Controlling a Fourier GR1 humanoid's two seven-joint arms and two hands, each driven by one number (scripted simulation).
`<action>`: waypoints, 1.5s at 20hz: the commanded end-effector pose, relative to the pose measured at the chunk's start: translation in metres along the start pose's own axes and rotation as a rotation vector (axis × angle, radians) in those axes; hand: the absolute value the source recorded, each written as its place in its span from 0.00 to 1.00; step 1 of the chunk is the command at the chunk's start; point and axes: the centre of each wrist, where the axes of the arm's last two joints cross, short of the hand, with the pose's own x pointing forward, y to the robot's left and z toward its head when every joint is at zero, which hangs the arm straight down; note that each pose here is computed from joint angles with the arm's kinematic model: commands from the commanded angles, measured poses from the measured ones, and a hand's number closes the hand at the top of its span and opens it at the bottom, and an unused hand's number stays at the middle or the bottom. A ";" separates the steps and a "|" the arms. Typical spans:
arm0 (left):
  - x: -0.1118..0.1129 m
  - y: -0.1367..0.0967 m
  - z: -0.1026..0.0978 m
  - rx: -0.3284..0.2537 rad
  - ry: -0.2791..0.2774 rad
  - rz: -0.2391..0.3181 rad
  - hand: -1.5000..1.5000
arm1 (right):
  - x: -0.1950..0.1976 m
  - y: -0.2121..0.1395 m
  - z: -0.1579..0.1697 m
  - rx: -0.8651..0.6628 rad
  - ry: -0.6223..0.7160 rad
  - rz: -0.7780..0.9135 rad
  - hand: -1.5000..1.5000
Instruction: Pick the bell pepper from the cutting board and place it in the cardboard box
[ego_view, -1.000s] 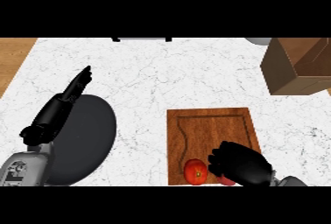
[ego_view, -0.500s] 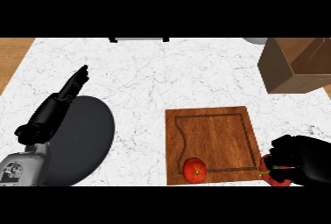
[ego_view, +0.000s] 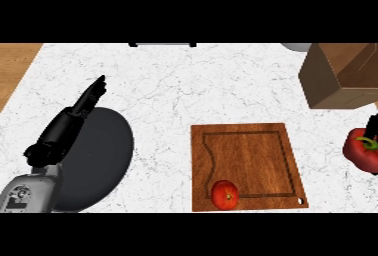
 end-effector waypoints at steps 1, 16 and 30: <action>-0.004 0.003 -0.009 -0.010 -0.011 -0.005 0.50 | -0.022 -0.038 -0.015 -0.094 0.135 -0.029 1.00; 0.009 -0.009 -0.018 -0.054 -0.047 -0.018 0.50 | -0.105 -0.064 -0.028 0.227 0.424 0.142 1.00; 0.011 -0.028 -0.029 -0.078 -0.054 0.006 0.50 | -0.137 -0.046 -0.016 0.587 0.408 0.082 0.00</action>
